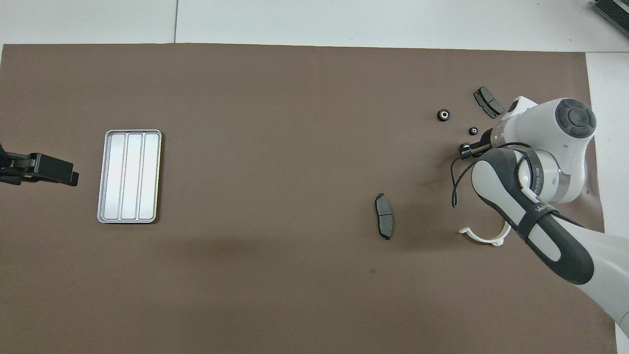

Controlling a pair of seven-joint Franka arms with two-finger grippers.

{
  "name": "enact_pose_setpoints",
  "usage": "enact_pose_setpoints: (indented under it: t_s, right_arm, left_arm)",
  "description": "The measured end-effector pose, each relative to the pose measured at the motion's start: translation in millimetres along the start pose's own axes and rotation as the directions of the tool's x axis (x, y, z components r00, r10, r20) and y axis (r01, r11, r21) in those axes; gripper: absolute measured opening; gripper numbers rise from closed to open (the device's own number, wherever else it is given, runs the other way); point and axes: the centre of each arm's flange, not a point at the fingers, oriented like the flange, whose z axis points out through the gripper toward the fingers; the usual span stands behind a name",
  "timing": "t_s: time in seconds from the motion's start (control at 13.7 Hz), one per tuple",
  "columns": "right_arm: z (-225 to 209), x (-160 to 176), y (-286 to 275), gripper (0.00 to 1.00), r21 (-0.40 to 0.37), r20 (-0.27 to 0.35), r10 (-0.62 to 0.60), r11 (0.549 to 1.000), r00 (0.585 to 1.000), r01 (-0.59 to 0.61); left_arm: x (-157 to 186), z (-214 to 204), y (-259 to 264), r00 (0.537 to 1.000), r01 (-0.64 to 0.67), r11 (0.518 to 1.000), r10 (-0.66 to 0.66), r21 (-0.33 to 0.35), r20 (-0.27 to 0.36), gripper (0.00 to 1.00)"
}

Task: Pick bearing gear from pile to tray
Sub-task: 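Reach the right gripper to the black bearing gears and grasp one, then carry the bearing with the right gripper to mid-table and release it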

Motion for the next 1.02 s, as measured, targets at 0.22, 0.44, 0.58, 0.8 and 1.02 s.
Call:
enact_pose_setpoints:
  t_s: [0.22, 0.44, 0.58, 0.8, 1.02]
  right_arm:
    - [-0.9, 0.7, -1.7, 0.34, -0.012, 0.014, -0.019, 1.0, 1.0, 0.02]
    - [-18.8, 13.9, -16.3, 0.34, -0.023, 0.055, -0.066, 0.997, 0.996, 0.067]
    - [-38.3, 31.1, -46.9, 0.34, -0.024, 0.058, -0.068, 0.997, 0.996, 0.07]
    - [-59.2, 53.2, -128.6, 0.34, -0.028, 0.042, -0.016, 0.999, 0.999, 0.018]
    - [-63.9, 55.8, -228.9, 0.34, -0.023, 0.027, 0.029, 0.999, 0.999, -0.028]
  left_arm:
    - [0.0, 0.0, 0.0, 1.0, 0.0, 1.0, 0.0, 0.0, 0.0, 1.0]
    - [0.0, 0.0, 0.0, 1.0, 0.0, 1.0, 0.0, 0.0, 0.0, 1.0]
    - [0.0, 0.0, 0.0, 1.0, 0.0, 1.0, 0.0, 0.0, 0.0, 1.0]
    - [0.0, 0.0, 0.0, 1.0, 0.0, 1.0, 0.0, 0.0, 0.0, 1.0]
    - [0.0, 0.0, 0.0, 1.0, 0.0, 1.0, 0.0, 0.0, 0.0, 1.0]
